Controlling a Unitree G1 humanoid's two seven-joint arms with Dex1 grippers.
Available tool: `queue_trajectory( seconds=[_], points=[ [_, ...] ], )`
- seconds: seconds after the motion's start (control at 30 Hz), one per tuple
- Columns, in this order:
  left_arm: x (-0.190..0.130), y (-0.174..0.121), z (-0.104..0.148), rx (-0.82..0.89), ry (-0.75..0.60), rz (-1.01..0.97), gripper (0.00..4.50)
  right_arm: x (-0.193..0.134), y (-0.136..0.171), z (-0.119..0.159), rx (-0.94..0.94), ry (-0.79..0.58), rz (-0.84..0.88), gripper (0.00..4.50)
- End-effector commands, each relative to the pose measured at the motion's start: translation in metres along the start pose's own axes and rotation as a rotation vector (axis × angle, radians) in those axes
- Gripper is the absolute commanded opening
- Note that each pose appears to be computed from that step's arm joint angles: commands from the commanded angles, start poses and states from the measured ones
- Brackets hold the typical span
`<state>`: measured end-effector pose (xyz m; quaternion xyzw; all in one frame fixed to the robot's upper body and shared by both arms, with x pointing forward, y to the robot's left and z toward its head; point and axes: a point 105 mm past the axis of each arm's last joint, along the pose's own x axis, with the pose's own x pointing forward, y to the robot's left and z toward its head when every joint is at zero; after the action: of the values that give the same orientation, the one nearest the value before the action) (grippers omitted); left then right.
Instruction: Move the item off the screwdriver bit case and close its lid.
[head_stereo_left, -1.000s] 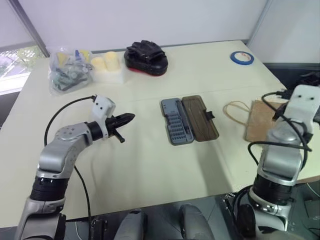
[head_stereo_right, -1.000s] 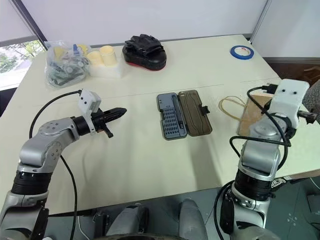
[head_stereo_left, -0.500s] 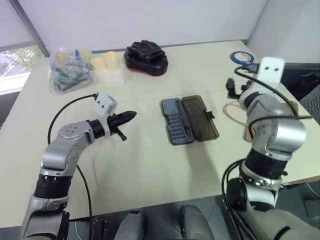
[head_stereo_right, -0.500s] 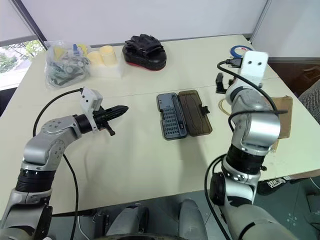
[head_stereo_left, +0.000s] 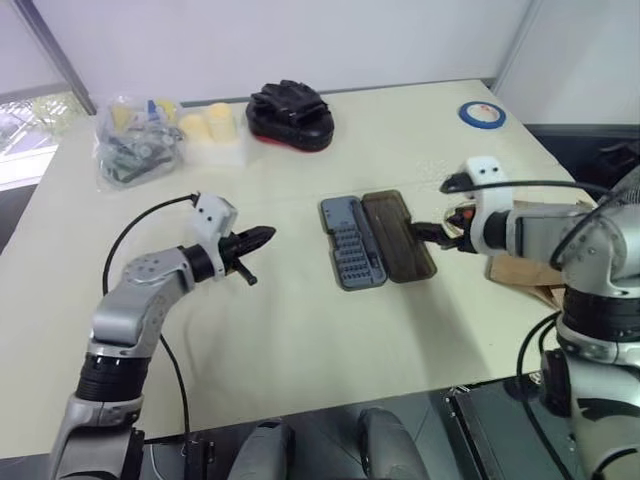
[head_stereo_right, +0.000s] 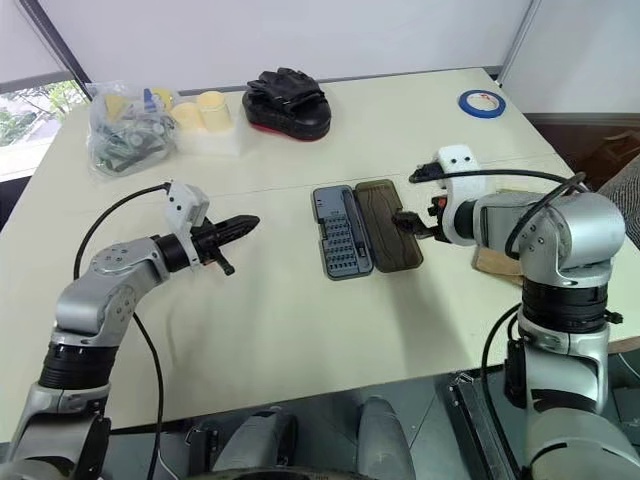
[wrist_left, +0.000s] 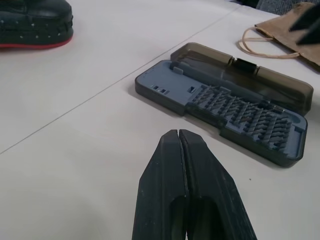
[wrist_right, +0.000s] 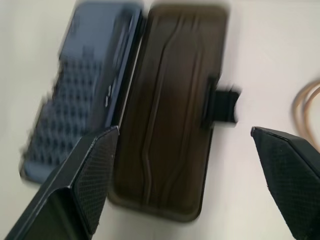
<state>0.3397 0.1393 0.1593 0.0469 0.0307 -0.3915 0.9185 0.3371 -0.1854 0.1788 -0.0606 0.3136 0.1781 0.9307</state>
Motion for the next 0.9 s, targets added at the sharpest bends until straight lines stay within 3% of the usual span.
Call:
queue_trajectory(
  seconds=[0.03,0.33,0.8,0.9],
  points=[
    [0.000,-0.002,0.012,0.041,-0.042,-0.007,0.00,-0.002,0.007,-0.006,-0.040,0.012,0.002,4.39],
    [0.001,-0.004,0.012,0.043,-0.039,-0.007,0.00,0.011,0.005,-0.031,0.024,0.063,-0.065,4.39],
    [0.000,-0.009,0.010,0.044,-0.035,-0.008,0.00,0.013,-0.008,-0.039,0.103,0.070,-0.135,4.39],
    [0.001,-0.009,0.010,0.046,-0.035,-0.010,0.00,0.019,-0.017,-0.054,0.168,0.109,-0.180,4.39]
  ],
)
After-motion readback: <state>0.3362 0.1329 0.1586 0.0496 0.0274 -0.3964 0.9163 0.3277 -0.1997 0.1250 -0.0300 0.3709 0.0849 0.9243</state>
